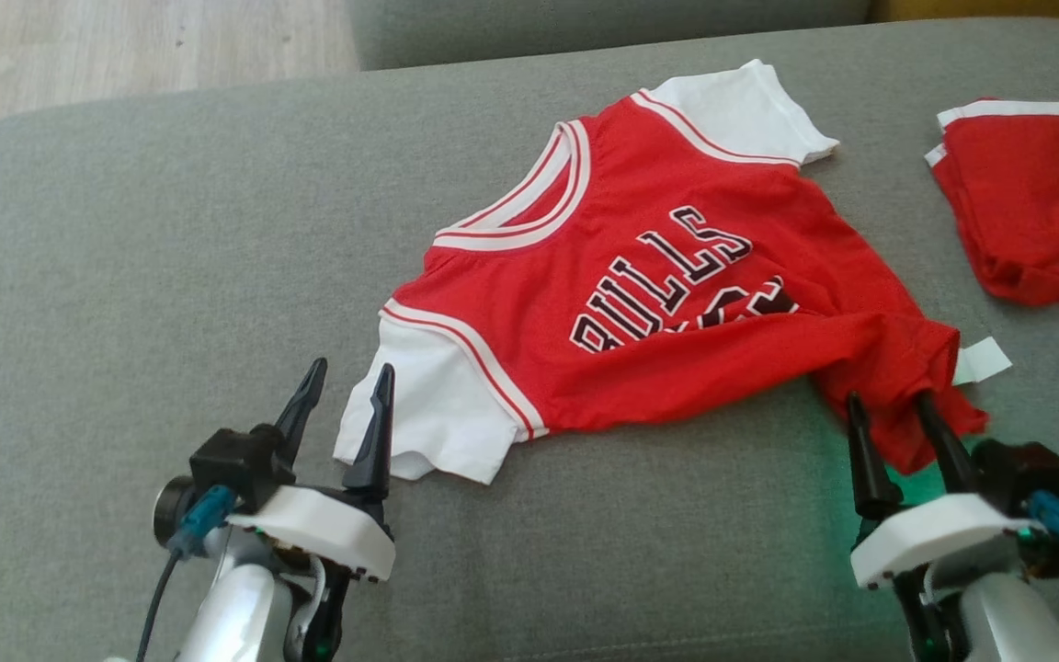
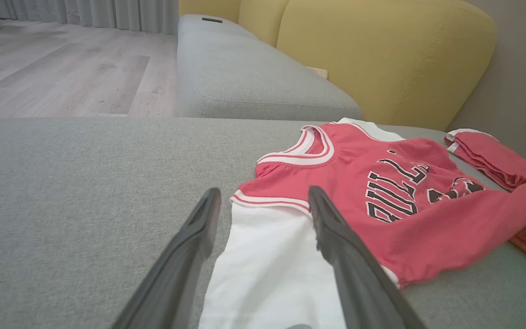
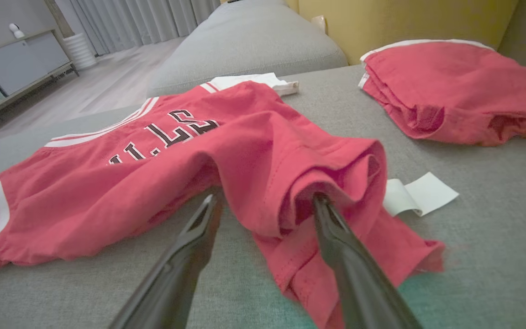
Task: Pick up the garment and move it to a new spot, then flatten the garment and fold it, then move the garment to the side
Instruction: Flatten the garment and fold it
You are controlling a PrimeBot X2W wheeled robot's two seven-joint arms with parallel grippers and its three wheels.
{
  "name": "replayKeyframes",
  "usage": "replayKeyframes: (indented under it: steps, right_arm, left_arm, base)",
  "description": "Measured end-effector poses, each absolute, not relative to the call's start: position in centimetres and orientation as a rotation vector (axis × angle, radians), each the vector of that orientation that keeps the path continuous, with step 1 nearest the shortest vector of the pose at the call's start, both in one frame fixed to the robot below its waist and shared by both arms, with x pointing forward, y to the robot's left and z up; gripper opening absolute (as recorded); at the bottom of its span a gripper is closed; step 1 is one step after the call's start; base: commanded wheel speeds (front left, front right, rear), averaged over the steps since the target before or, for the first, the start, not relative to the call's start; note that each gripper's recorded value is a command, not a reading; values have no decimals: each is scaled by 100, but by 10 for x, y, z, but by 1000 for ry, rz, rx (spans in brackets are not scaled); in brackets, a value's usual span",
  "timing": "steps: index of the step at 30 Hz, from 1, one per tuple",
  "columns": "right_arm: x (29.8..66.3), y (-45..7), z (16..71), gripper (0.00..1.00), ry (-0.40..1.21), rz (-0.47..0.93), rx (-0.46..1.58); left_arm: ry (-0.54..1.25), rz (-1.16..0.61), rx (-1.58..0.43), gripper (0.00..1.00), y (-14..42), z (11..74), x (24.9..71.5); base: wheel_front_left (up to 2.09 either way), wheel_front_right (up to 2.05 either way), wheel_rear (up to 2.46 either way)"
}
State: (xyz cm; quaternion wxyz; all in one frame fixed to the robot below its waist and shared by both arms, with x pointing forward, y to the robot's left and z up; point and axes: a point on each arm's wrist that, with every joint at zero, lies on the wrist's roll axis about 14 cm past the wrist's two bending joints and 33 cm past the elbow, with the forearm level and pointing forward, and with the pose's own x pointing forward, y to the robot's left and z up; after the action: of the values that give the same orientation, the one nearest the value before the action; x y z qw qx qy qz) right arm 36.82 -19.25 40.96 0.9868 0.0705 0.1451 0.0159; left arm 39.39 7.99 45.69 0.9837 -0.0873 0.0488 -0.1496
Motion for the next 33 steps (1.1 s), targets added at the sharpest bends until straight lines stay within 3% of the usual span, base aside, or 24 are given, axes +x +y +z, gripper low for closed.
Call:
replayKeyframes:
  steps: [11,12,13,14,25,33]
  right_arm:
    - [377,-191,395,100,347,57,155]
    - [378,-190,395,78,349,61,159]
    - [379,-188,394,35,352,67,164]
    - [378,-185,394,0,355,75,166]
    - [386,-193,437,0,217,76,247]
    - [356,-219,449,0,232,17,333]
  left_arm:
    - [106,-285,-168,100,86,454,394]
    - [107,-285,-168,100,86,453,394]
    - [108,-285,-168,100,86,453,394]
    - [108,-285,-168,100,86,453,394]
    - [97,-293,-163,100,83,458,392]
    - [86,-304,-161,100,79,462,392]
  base:
    - [0,0,0]
    - [0,0,0]
    - [0,0,0]
    - [0,0,0]
    - [0,0,0]
    - [0,0,0]
